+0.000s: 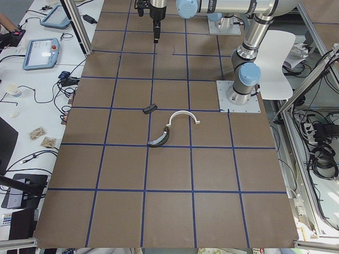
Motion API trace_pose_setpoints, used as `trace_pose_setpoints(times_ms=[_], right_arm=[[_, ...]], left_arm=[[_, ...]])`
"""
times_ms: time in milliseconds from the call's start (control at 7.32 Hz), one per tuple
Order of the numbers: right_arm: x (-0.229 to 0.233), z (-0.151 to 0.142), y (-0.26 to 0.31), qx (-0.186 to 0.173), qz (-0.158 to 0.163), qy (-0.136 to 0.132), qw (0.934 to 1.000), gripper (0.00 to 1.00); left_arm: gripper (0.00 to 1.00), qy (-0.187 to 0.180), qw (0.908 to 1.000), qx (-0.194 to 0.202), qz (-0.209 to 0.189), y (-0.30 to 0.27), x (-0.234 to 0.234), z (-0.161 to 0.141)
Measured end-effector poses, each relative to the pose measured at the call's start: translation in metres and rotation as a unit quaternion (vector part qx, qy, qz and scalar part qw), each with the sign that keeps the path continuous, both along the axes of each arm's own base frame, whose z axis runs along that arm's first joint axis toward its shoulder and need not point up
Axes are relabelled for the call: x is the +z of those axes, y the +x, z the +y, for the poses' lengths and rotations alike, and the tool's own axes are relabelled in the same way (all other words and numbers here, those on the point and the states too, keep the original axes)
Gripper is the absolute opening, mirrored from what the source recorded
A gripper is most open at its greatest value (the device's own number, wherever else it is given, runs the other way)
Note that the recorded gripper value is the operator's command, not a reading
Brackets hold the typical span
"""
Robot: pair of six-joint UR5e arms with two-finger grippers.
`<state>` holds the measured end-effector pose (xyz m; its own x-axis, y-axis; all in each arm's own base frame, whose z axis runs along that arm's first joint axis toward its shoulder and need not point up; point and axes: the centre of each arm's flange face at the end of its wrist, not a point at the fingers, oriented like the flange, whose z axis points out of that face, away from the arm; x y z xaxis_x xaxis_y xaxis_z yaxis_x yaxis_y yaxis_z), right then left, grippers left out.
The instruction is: Place bearing gear from tray to pile
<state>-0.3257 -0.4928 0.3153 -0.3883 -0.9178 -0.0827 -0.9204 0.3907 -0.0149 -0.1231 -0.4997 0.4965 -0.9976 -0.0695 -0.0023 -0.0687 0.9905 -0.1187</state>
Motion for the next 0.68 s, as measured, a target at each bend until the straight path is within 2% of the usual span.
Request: trace_pose_setpoints(times_ms=[137,273,410,546,683], right_arm=[[-0.025,-0.004,-0.023,0.055,0.014,-0.005,0.9984,0.97],[-0.043,-0.01,-0.04,0.111,0.038,-0.012,0.9931,0.97],[-0.057,-0.014,-0.049,0.166,0.052,-0.014,0.9846,0.97],[-0.069,-0.016,-0.055,0.21,0.052,-0.013,0.9763,0.97],[-0.083,-0.016,-0.06,0.237,0.046,-0.01,0.9704,0.97]], left_arm=[[1.0,0.0,1.0,0.0,0.0,0.0,0.0,0.0],[1.0,-0.001,1.0,0.0,0.0,0.0,0.001,0.0],[1.0,-0.001,1.0,0.0,0.0,0.0,0.001,0.0],[1.0,0.0,1.0,0.0,0.0,0.0,0.0,0.0],[1.0,0.0,1.0,0.0,0.001,0.0,0.0,-0.001]])
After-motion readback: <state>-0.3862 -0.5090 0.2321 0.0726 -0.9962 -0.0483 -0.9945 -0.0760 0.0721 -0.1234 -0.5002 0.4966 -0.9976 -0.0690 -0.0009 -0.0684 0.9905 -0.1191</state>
